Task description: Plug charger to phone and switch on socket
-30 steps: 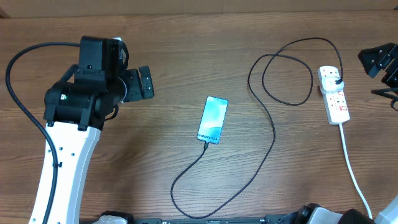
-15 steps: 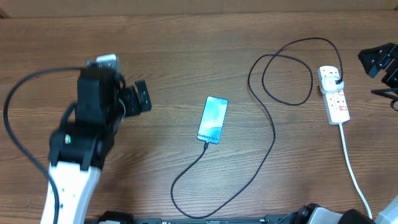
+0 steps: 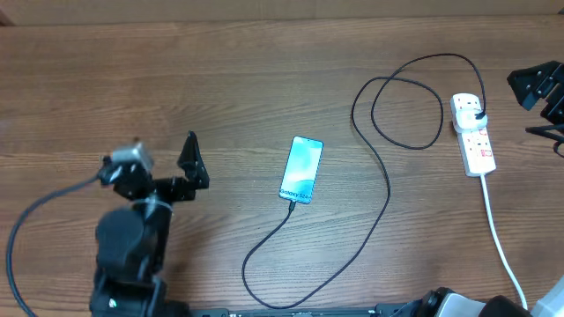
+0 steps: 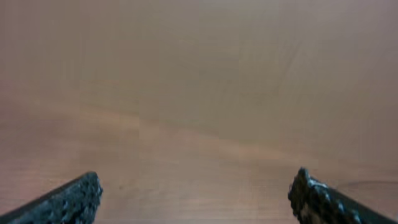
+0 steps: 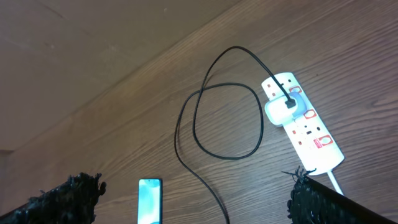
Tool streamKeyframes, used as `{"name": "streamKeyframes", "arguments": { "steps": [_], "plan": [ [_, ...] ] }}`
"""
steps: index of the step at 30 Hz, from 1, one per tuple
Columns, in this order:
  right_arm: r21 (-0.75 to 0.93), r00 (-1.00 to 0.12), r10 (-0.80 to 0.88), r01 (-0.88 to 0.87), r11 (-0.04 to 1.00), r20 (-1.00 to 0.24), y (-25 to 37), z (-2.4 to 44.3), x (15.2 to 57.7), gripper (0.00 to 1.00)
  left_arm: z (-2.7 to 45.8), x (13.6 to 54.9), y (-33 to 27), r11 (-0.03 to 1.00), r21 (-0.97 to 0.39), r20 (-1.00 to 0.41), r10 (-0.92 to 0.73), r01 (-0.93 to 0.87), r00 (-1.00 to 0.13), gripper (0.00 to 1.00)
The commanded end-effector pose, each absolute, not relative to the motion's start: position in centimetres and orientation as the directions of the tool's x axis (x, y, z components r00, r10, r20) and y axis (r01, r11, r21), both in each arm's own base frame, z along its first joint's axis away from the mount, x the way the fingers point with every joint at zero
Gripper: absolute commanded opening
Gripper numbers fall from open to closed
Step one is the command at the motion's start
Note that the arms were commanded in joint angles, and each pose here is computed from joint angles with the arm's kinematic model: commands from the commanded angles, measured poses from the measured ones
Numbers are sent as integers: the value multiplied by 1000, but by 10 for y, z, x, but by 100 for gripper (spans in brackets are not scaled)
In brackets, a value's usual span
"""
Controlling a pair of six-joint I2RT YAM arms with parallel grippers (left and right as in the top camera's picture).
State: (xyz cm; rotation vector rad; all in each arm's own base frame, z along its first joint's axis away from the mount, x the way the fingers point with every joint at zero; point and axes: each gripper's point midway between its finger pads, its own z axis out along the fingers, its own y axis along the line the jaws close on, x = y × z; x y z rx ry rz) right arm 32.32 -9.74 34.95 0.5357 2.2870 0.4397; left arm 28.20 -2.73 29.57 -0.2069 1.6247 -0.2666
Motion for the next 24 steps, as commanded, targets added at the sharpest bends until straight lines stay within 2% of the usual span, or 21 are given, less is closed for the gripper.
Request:
{"name": "streamKeyframes", "arguments": {
  "steps": [1, 5, 9, 16, 19, 24],
  "plan": [
    [453, -640, 490, 239, 859, -592, -97, 353, 323, 100, 289, 265, -22, 954, -296, -953, -298, 52, 55, 100],
    [453, -640, 490, 238, 859, -592, -97, 353, 323, 100, 288, 248, -17, 947, -309, -926, -321, 89, 197, 100],
    [453, -640, 490, 238, 859, -592, -97, 353, 323, 100, 272, 240, -11, 947, -311, -917, -321, 81, 235, 100],
    [453, -640, 490, 238, 859, -592, -97, 353, 323, 100, 227, 241, -4, 954, -294, -932, -299, 54, 203, 100],
    [453, -640, 490, 238, 859, -592, -97, 353, 323, 100, 223, 242, -2, 956, -290, -937, -292, 41, 192, 100],
    [453, -640, 490, 238, 859, -592, -97, 353, 323, 100, 205, 245, -2, 978, -207, -970, -206, 9, 125, 100]
  ]
}}
